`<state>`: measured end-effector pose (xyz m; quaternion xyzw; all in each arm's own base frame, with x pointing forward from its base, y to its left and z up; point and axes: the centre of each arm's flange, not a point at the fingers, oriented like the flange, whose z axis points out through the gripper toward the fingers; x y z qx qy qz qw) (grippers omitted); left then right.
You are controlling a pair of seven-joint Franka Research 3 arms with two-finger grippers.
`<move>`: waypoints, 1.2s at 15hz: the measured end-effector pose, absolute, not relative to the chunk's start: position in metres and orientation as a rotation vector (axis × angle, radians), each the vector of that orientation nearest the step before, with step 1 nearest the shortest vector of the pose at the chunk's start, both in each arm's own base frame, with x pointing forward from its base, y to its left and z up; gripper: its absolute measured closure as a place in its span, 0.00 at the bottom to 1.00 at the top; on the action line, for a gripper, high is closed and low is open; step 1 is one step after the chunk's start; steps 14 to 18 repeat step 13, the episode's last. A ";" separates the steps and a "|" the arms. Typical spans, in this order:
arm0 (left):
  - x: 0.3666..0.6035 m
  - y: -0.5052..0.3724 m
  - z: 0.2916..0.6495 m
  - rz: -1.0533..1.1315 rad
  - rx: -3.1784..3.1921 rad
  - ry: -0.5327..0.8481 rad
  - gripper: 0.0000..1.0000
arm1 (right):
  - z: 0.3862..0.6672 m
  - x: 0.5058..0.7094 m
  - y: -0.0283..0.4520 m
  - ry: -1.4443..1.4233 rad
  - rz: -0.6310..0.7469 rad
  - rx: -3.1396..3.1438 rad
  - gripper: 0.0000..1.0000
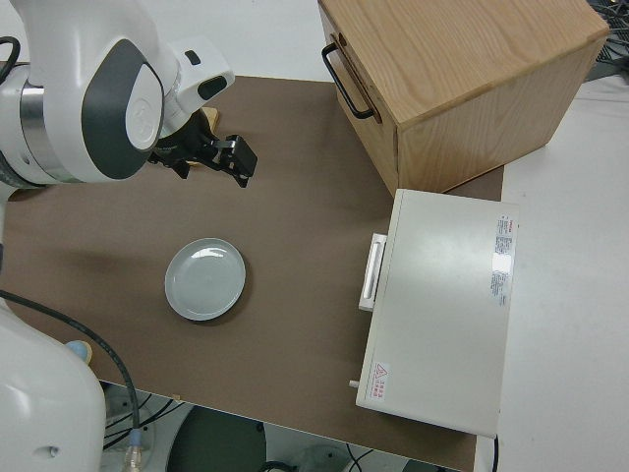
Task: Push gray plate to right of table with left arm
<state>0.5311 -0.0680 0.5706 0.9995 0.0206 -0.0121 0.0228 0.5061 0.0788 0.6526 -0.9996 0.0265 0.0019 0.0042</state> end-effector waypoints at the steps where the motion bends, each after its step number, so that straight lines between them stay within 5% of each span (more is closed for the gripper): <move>1: 0.531 -0.068 0.583 -0.023 3.096 0.063 0.00 | 0.653 0.506 0.079 0.083 0.006 -3.132 0.00; 18: 0.530 -0.062 0.612 0.010 3.097 0.078 0.00 | 0.653 0.506 0.079 0.083 0.006 -3.132 0.00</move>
